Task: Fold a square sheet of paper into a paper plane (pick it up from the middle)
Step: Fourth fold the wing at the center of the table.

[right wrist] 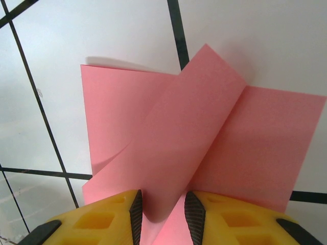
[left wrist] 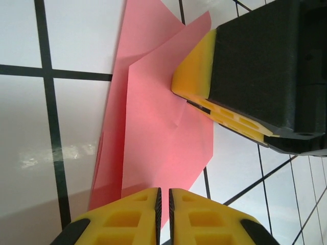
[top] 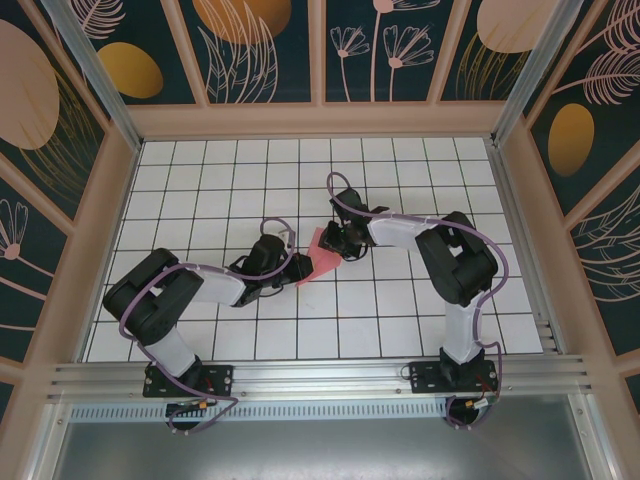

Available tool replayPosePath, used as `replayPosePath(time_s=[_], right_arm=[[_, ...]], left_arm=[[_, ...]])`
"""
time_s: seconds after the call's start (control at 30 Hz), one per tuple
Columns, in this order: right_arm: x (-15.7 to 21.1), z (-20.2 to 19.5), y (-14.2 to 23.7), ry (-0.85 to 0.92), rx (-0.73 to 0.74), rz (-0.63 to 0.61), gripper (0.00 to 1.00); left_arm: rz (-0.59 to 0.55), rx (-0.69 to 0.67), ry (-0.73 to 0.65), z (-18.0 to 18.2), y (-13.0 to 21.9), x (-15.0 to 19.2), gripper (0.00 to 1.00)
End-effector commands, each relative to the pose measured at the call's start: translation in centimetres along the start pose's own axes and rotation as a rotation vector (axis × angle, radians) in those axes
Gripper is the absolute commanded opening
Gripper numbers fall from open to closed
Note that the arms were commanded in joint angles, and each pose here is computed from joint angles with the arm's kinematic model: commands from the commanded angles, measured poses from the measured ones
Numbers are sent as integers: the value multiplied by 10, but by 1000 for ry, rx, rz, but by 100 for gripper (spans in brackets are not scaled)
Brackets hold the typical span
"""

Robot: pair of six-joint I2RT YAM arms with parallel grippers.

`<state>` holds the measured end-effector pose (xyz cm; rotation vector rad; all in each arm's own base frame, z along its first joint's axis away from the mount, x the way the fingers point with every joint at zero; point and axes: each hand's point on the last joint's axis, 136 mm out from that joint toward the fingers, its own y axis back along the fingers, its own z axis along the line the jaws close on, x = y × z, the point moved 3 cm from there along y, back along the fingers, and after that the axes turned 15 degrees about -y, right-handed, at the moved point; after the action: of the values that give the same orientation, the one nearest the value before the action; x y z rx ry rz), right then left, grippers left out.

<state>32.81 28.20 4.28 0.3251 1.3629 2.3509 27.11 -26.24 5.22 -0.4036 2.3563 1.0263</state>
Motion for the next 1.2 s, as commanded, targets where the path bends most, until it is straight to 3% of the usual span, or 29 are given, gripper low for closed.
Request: replayPosePath(time_s=[0.0,0.73,1.17], right_arm=[[9,-76,-27,-64,291,15,35],[10,-80,-34,-40,324,45,33],[10,-81,-40,5,340,77,40]], left_arm=[[-14,-41,-2,5,-2,-7,16],[23,-111,-6,16,-7,-1,10],[34,-147,10,23,-6,3,10]])
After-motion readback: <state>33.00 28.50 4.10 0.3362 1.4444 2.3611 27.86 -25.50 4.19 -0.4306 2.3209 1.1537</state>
